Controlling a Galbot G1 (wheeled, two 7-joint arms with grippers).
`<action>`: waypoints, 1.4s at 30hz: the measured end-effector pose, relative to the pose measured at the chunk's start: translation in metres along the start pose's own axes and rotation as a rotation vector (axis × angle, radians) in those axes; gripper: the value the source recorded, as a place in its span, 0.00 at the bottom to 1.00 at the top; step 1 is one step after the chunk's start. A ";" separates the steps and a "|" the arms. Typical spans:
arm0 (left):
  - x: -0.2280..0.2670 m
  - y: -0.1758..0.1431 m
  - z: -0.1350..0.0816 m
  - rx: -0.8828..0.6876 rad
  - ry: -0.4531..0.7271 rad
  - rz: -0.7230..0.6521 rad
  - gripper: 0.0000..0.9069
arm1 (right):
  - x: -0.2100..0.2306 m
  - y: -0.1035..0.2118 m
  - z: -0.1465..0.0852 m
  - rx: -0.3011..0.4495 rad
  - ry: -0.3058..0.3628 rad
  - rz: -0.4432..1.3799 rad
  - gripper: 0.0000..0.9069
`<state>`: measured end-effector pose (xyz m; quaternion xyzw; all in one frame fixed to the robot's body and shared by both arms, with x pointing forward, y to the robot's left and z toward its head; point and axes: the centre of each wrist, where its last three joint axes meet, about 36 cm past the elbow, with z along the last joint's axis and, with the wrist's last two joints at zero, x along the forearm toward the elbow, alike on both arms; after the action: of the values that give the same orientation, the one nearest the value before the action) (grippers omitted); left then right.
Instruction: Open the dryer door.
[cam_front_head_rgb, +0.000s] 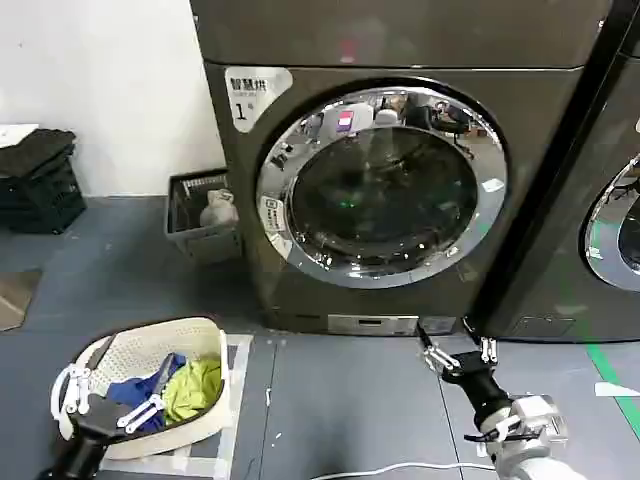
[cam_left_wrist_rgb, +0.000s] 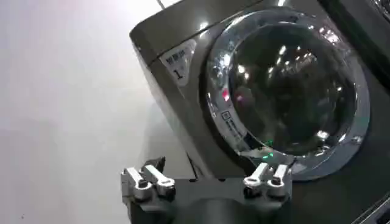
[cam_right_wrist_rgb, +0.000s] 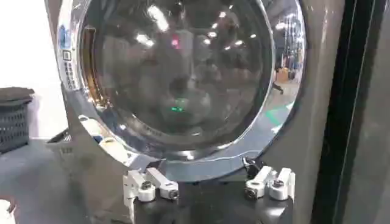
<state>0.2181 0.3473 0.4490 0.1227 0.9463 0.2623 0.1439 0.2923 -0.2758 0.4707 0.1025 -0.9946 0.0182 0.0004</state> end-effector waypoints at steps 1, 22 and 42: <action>0.000 0.000 0.000 -0.001 -0.001 0.001 1.00 | -0.003 -0.001 0.000 0.005 -0.012 -0.012 1.00; 0.004 -0.001 -0.012 -0.007 -0.002 0.004 1.00 | -0.089 -0.030 -0.004 0.046 -0.186 -0.305 1.00; 0.003 0.000 -0.013 -0.008 -0.001 -0.002 1.00 | -0.191 -0.025 -0.024 0.094 -0.256 -0.495 1.00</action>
<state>0.2108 0.3425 0.4587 0.1212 0.9453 0.2659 0.1449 0.4848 -0.2606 0.4952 0.3439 -0.9292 0.0504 -0.1254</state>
